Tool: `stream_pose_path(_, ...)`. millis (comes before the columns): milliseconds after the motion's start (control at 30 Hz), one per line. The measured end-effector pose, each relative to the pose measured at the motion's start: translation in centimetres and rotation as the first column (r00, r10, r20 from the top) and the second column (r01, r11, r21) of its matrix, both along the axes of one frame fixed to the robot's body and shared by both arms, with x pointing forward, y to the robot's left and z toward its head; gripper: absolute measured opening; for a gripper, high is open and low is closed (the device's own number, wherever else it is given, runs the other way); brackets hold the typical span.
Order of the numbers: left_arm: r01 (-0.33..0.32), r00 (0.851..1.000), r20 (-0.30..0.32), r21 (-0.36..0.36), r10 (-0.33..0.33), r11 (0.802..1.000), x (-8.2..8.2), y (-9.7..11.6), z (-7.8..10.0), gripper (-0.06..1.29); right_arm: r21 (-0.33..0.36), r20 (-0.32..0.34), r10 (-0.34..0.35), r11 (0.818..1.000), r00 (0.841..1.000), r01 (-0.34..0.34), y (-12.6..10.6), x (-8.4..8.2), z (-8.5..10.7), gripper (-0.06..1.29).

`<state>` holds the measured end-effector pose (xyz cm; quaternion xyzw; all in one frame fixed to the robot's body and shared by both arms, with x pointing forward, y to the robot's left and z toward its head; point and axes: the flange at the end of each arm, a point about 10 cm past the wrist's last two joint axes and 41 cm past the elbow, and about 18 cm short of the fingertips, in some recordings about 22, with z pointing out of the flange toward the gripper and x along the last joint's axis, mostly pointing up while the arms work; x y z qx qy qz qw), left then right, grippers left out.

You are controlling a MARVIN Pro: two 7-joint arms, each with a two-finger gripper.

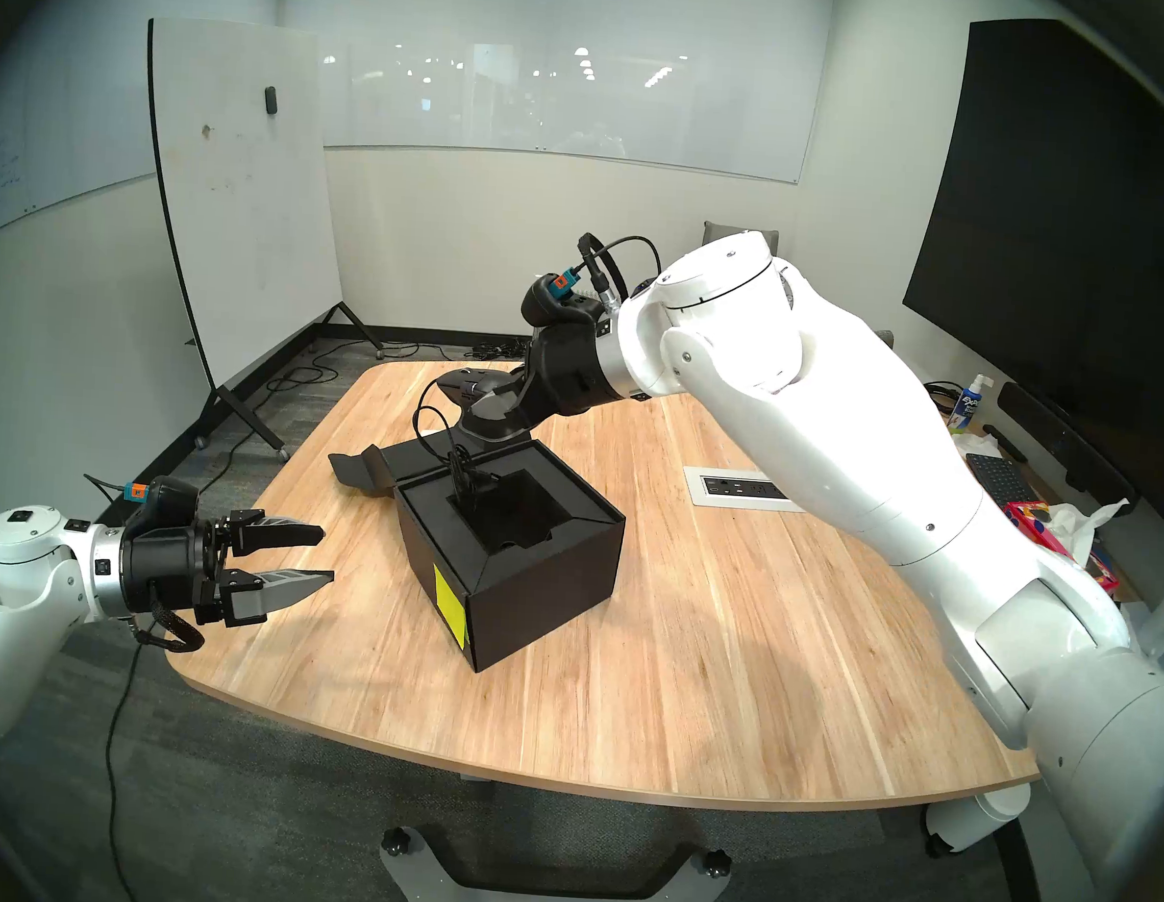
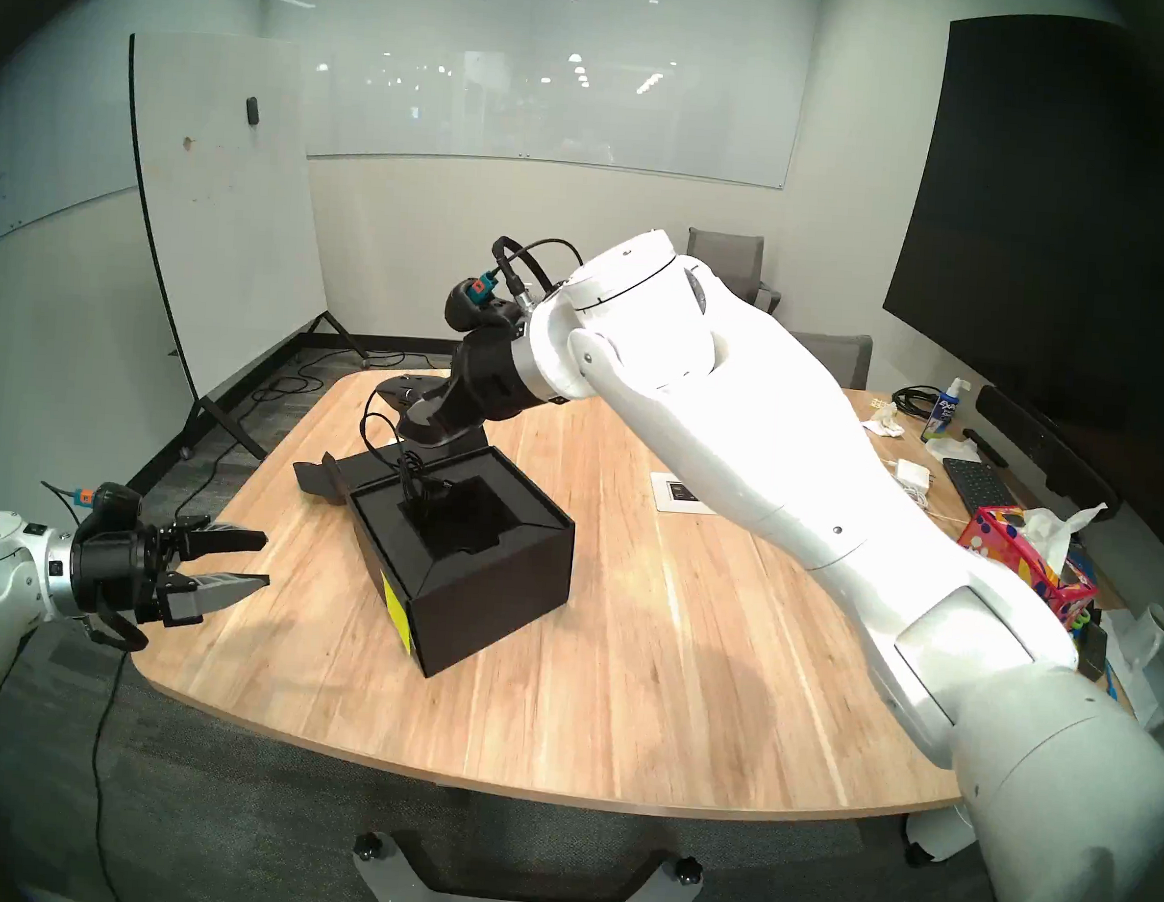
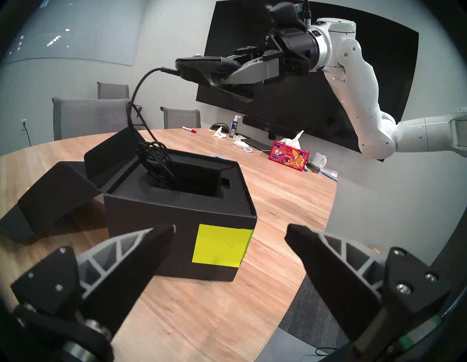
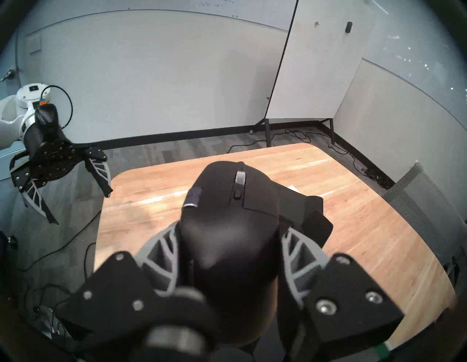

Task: Open the box and place the mouse inside

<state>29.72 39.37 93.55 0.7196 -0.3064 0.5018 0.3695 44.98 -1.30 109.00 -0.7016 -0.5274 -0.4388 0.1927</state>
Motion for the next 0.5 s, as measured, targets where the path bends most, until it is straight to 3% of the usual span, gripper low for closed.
stream_pose_path(500,-0.004,1.0,-0.004,-0.004,0.004,1.0,-0.1,0.0,0.1,1.21,-0.096,-0.077,0.049,0.994,0.996,-0.056,-1.4,-1.1,-1.4,0.52)
